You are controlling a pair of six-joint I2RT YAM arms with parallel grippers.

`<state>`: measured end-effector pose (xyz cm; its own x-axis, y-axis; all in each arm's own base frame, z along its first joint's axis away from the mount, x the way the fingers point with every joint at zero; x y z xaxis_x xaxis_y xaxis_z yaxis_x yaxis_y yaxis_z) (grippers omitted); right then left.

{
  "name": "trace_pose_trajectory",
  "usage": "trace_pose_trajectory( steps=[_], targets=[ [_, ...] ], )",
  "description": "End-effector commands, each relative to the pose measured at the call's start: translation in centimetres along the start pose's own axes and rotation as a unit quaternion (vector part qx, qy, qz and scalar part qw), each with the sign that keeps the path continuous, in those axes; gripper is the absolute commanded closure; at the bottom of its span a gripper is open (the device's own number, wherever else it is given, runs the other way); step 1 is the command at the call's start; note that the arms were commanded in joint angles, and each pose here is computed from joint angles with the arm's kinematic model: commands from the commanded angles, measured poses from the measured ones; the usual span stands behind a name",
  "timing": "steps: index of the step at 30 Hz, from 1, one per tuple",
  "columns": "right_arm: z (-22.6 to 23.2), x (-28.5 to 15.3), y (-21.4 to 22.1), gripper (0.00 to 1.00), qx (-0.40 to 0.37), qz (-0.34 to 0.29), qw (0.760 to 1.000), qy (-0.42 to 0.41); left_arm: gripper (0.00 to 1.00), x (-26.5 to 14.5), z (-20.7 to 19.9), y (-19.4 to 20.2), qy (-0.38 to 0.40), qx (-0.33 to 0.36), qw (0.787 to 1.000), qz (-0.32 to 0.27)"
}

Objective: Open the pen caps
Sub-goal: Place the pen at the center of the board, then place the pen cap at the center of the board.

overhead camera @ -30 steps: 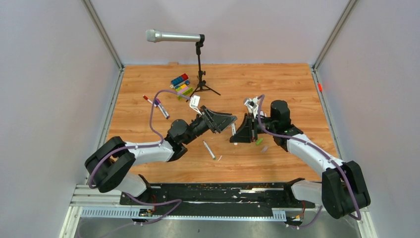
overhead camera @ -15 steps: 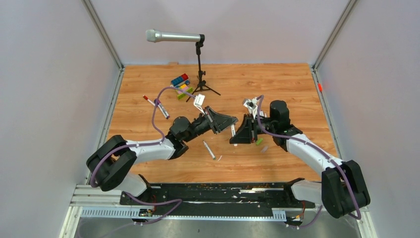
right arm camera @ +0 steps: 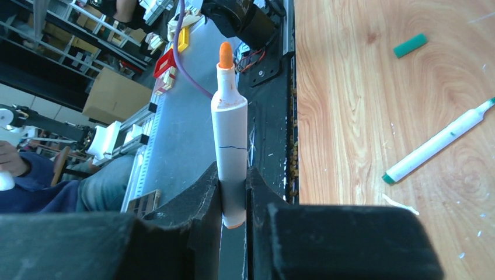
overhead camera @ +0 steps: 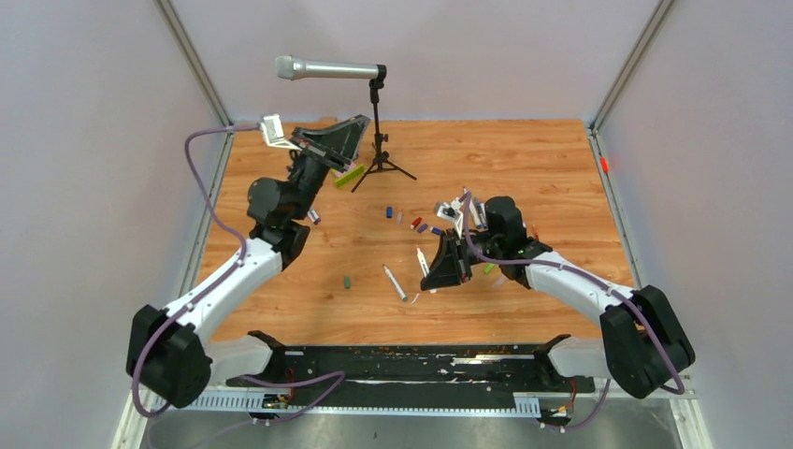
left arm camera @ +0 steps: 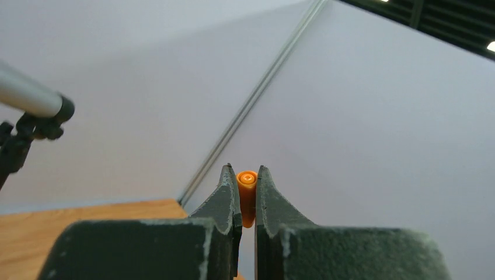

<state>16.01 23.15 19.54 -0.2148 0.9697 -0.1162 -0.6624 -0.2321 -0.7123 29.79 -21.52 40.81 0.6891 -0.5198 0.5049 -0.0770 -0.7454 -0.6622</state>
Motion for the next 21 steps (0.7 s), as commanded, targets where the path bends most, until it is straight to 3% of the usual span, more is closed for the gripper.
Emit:
trace_pose_trajectory(
  steps=[1, 9, 15, 21],
  targets=[
    [0.0, 0.0, 0.4, 1.00, -0.010, 0.014, 1.000, -0.015, 1.00, -0.9, -0.9, -2.5, -0.005, 0.029, 0.998, -0.050],
    [-1.7, -0.2, 0.5, 1.00, -0.042, 0.023, 0.998, 0.051, 1.00, -4.3, 1.3, -0.1, -0.063, 0.020, 0.997, 0.029],
    [-4.3, 0.0, 0.9, 1.00, -0.045, 0.031, 0.988, 0.144, 1.00, -8.4, 3.8, 3.3, -0.137, 0.011, 0.984, 0.115],
    [-7.3, 0.9, 1.5, 1.00, -0.003, 0.041, 0.967, 0.253, 1.00, -15.2, 8.1, 7.9, -0.304, -0.004, 0.917, 0.257]
  ],
)
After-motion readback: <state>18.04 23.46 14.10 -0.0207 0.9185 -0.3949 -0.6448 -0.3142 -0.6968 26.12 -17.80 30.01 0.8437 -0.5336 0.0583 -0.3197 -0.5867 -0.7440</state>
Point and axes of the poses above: each gripper's point midway between its finger pads, its own x axis out along the fingers, its own z axis along the line the jaws close on, y = z × x, the point moved 5 cm from there along -x, back along the fingers, and after that the axes turned 2 degrees about x, right-handed, at the moved point
